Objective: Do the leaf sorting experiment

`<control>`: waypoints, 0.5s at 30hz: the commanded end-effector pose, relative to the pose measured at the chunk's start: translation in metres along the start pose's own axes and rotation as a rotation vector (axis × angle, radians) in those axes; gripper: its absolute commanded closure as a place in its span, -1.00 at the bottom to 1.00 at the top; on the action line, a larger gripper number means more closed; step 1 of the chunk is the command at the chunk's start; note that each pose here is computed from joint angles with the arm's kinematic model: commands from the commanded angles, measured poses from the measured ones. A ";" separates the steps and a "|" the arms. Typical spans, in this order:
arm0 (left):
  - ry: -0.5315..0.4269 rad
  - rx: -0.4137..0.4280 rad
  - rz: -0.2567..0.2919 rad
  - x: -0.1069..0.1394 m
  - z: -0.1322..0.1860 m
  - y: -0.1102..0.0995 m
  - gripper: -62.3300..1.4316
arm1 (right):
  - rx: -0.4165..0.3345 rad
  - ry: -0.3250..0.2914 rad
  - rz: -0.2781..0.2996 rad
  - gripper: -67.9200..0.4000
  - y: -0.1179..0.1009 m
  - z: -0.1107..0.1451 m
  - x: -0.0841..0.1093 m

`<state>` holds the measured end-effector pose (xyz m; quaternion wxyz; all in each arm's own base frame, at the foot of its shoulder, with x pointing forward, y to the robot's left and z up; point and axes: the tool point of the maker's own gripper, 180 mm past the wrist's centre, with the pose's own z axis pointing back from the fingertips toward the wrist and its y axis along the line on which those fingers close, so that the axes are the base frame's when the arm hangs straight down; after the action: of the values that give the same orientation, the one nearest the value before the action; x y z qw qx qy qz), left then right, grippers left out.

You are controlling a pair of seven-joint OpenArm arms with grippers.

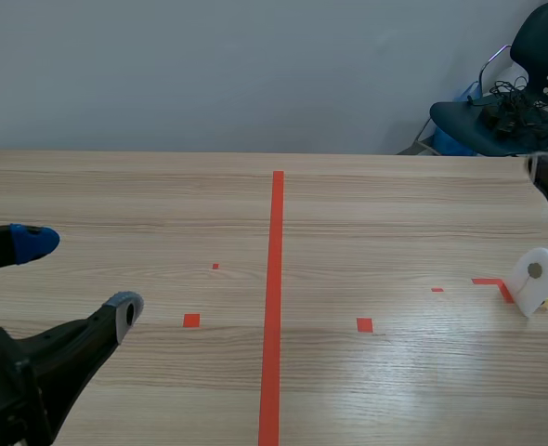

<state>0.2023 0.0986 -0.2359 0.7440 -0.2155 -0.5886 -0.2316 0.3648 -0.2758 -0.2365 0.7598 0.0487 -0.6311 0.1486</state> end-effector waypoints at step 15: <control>-0.038 -0.009 -0.009 0.011 -0.001 -0.001 -1.00 | 0.309 -0.043 -0.030 -0.76 0.145 0.063 0.024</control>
<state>0.2023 0.0986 -0.2359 0.7441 -0.2155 -0.5885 -0.2315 0.2611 -0.1405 -0.2224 0.7366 0.1839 -0.6013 0.2491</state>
